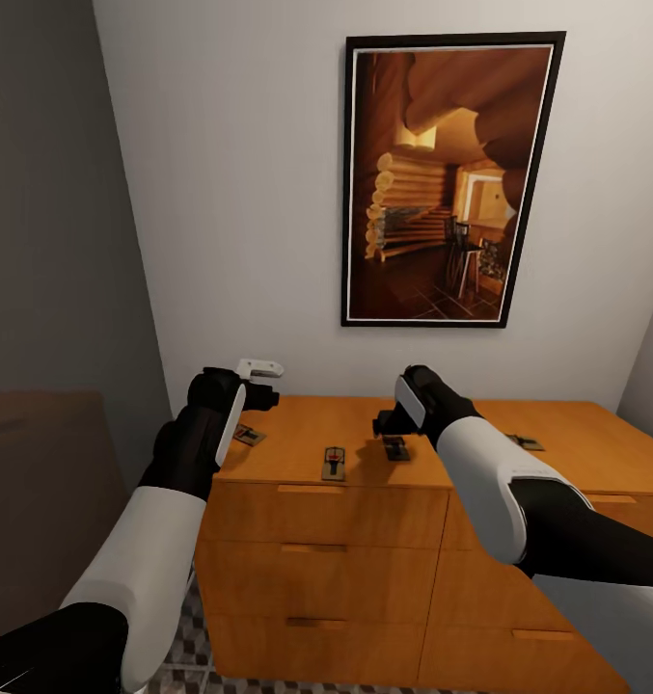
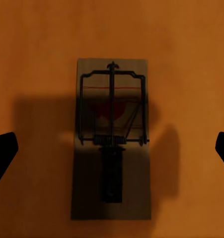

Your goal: Take the four mousetraps from the cabinet in the bathroom and place them on the bathroom floor. Make sure all four end up on the same floor surface, and ensure that at least two of them are either under or directly next to the same bathroom sink.

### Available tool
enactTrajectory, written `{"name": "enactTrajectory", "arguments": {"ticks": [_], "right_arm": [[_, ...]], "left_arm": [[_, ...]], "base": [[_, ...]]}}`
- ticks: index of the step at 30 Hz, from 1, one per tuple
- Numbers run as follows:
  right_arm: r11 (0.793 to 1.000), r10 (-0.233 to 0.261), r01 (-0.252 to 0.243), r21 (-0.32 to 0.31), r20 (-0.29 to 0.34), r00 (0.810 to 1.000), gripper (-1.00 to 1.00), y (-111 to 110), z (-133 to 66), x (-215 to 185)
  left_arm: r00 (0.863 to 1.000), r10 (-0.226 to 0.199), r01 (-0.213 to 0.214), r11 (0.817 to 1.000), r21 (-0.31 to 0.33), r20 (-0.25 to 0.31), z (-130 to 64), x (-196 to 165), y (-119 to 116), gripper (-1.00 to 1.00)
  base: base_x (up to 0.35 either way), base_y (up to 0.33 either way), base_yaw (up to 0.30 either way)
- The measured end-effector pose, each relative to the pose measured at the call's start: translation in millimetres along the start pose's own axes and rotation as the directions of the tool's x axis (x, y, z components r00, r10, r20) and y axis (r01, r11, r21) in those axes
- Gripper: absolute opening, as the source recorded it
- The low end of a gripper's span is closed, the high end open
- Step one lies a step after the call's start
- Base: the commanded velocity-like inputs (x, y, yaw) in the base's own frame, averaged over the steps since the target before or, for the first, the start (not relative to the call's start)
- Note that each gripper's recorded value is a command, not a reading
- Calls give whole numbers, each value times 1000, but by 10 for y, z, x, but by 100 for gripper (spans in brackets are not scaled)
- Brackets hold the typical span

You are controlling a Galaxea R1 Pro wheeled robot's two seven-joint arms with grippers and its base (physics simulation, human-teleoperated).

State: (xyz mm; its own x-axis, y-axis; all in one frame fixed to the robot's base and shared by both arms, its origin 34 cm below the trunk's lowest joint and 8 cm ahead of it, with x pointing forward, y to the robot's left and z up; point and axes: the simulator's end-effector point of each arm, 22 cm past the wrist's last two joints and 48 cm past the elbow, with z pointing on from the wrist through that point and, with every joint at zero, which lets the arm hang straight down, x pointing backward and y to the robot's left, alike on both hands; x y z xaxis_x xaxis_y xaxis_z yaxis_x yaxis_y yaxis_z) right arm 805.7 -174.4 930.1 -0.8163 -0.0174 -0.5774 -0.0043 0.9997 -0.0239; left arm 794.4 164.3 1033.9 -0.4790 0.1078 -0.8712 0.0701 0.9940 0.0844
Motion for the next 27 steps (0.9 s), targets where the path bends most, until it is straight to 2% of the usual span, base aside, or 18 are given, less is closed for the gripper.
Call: {"name": "enactTrajectory", "arguments": {"ticks": [17, 27], "right_arm": [[1000, -1, 1, -5, -18, 1000, 100, 26, 54, 79], [999, 22, -22, -23, -24, 999, 100, 41, 60, 92]], "left_arm": [[1000, 0, 0, 1000, 0, -1, 3, 5, 0, 100], [1000, 0, 0, 1000, 0, -1, 2, 3, -1, 100]], "base": [[0, 0, 0], [0, 0, 0]]}}
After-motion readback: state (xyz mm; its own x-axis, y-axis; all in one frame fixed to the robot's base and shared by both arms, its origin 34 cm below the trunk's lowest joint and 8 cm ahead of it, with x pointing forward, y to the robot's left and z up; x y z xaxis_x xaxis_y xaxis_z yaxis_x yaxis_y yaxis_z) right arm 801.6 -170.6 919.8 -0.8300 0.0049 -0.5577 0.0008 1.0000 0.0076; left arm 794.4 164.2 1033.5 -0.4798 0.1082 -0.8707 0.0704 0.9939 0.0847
